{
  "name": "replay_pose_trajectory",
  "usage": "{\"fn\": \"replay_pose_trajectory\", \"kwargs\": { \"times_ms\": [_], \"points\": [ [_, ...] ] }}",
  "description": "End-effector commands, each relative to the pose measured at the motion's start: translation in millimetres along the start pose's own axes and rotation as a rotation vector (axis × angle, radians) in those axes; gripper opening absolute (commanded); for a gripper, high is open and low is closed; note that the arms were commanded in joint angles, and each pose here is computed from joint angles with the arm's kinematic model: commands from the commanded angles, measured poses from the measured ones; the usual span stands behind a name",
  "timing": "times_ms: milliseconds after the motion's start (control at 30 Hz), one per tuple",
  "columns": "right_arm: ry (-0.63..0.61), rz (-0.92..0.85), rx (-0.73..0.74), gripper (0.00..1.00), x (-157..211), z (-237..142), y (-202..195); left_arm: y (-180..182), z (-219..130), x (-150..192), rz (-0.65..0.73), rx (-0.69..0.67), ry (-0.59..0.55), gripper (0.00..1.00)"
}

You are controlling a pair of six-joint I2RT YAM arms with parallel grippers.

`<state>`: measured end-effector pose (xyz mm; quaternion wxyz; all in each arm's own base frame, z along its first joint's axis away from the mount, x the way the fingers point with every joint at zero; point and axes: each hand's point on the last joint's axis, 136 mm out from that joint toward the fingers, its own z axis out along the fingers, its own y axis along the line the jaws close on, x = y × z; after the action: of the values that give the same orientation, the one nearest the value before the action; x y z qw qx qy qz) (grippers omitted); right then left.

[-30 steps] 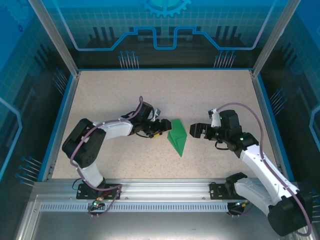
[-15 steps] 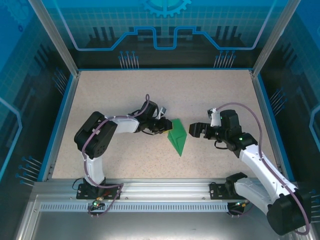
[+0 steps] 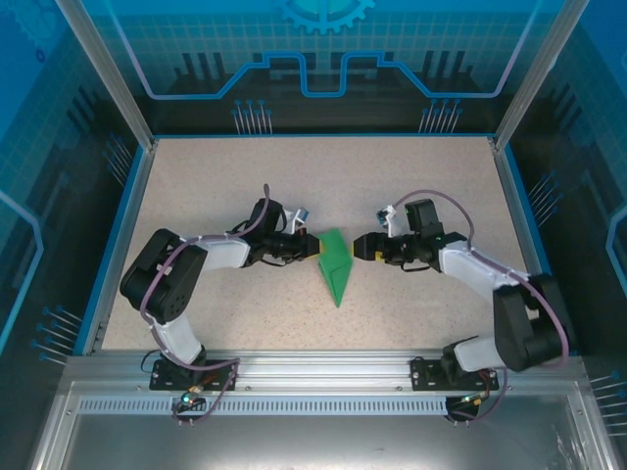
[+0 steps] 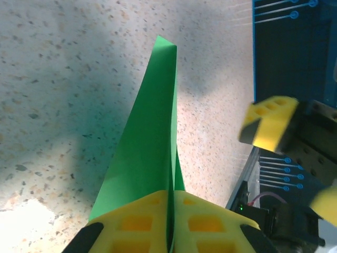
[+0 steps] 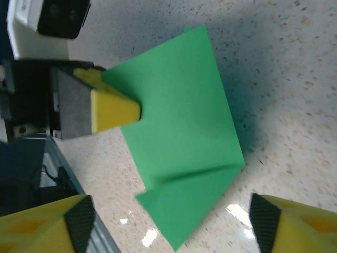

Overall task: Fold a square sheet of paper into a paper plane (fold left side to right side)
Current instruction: Fold the wing for the fifth time at the center of the table.

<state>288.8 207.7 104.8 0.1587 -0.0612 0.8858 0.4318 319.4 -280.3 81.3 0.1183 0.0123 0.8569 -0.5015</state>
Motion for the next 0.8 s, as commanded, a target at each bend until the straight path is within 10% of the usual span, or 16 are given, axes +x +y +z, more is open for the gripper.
{"fn": "replay_pose_trajectory", "kwargs": {
  "times_ms": [0, 500, 767],
  "points": [
    [0.023, -0.053, -0.146, 0.72, -18, 11, 16, -15, -7, 6, 0.075, 0.077, 0.024, 0.07],
    [0.084, -0.029, -0.248, 0.62, -14, 44, -5, -15, -4, 13, 0.081, 0.104, 0.058, 0.04],
    [0.097, -0.018, -0.241, 0.39, -7, 44, -9, -10, -1, 14, 0.068, 0.098, 0.066, 0.02]
  ]
}}
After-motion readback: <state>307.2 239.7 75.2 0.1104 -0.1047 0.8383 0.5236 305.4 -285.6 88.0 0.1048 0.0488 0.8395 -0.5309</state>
